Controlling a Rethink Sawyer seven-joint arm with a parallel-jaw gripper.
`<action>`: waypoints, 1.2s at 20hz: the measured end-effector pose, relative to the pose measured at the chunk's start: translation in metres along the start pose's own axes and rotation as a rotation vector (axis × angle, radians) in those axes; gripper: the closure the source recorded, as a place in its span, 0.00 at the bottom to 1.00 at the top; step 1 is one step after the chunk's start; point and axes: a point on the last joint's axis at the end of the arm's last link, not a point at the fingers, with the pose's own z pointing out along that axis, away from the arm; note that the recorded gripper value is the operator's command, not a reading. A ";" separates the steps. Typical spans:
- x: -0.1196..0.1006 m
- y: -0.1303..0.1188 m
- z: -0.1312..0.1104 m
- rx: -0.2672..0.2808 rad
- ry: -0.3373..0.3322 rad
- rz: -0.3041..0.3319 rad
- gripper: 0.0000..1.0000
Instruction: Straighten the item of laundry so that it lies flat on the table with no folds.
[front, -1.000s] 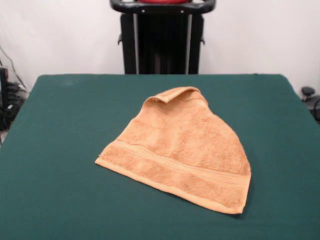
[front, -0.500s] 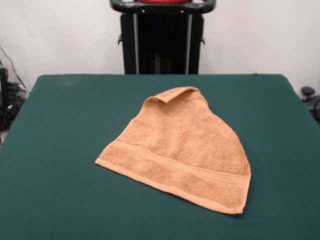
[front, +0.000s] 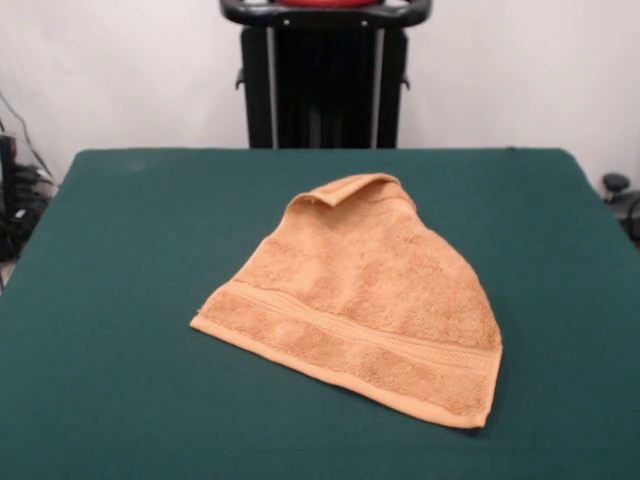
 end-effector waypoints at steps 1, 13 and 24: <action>0.000 0.000 0.004 0.001 0.002 -0.001 0.00; 0.005 0.002 0.071 0.004 0.019 -0.008 0.00; 0.009 -0.014 0.131 -0.003 0.010 0.014 0.00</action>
